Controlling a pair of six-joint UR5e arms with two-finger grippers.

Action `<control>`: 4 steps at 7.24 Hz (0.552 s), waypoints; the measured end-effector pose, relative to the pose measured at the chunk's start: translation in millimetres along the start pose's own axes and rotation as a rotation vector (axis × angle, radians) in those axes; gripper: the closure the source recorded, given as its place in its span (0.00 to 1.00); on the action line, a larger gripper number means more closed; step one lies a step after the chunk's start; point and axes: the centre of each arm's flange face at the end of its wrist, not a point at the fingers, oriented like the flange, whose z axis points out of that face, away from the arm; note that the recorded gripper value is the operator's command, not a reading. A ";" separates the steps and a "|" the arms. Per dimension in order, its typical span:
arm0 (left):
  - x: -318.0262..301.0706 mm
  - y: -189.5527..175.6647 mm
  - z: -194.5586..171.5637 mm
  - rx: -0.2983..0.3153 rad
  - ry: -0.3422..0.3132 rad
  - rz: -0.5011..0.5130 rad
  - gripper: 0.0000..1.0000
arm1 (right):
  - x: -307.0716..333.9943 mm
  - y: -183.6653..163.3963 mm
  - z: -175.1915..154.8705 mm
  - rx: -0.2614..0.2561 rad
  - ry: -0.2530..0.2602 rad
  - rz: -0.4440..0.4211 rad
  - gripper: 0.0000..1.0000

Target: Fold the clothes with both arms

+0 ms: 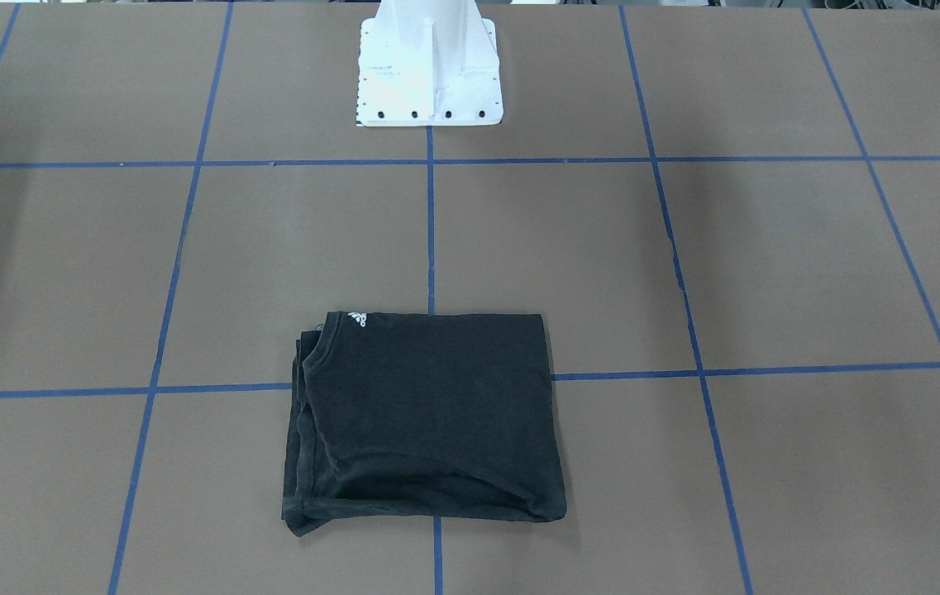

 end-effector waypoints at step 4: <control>2.5 -0.3 0.2 0.000 0.027 0.001 0.00 | -0.5 -1.8 0.2 -0.001 0.000 0.000 0.00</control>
